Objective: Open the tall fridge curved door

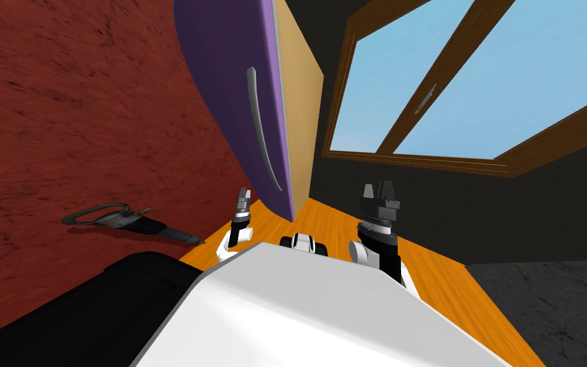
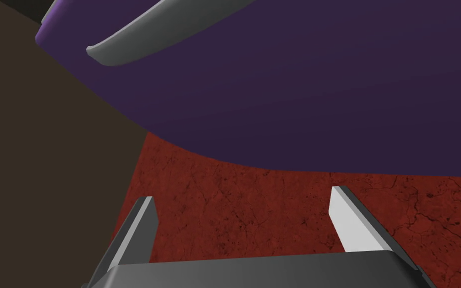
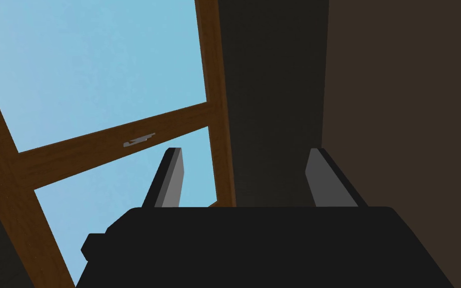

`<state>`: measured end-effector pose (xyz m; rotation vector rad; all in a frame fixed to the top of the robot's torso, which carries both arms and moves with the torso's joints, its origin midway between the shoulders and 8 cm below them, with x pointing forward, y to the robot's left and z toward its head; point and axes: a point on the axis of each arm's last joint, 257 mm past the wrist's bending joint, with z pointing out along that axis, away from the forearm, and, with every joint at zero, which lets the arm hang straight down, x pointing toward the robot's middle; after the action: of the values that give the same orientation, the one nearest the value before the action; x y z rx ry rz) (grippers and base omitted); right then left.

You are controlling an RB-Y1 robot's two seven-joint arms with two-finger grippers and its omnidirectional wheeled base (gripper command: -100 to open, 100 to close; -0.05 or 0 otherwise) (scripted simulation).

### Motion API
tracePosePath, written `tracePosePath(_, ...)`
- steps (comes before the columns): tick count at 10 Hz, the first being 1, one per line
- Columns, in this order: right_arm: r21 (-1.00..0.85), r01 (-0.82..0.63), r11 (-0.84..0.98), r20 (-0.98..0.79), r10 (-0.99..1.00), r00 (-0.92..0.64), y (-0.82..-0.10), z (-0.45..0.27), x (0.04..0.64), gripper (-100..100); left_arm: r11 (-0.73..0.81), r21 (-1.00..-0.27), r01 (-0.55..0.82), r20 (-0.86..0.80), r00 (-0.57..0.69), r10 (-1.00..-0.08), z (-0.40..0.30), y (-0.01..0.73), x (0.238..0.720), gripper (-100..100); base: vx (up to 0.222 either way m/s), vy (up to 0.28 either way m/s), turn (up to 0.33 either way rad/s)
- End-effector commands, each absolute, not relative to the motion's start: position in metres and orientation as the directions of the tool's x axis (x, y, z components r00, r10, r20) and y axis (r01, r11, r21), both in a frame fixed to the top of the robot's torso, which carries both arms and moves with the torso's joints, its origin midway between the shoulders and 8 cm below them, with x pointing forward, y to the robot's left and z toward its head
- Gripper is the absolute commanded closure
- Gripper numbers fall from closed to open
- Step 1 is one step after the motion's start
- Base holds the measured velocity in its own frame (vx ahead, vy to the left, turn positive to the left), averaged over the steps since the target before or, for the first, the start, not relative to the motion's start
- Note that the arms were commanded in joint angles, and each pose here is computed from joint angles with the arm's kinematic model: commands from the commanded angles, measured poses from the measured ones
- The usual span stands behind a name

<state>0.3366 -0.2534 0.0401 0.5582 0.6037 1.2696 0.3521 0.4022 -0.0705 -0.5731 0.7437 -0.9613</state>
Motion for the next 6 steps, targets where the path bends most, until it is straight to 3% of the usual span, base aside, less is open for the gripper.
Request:
tracePosePath(1,0.684,-0.699,0.208,-0.107,0.977,0.186,-0.253,0.040,0.337,0,0.482,-0.737,0.474,-0.309,0.398,-0.864,-0.089,0.423,0.349,-100,0.088,-0.103,-0.077)
tracePosePath(6,0.684,-0.699,0.208,-0.107,0.977,0.186,-0.253,0.040,0.337,0,0.513,-0.766,0.387,-0.322,0.460,-0.828,-0.129,0.463,0.343,-100,0.113,-0.111,-0.073)
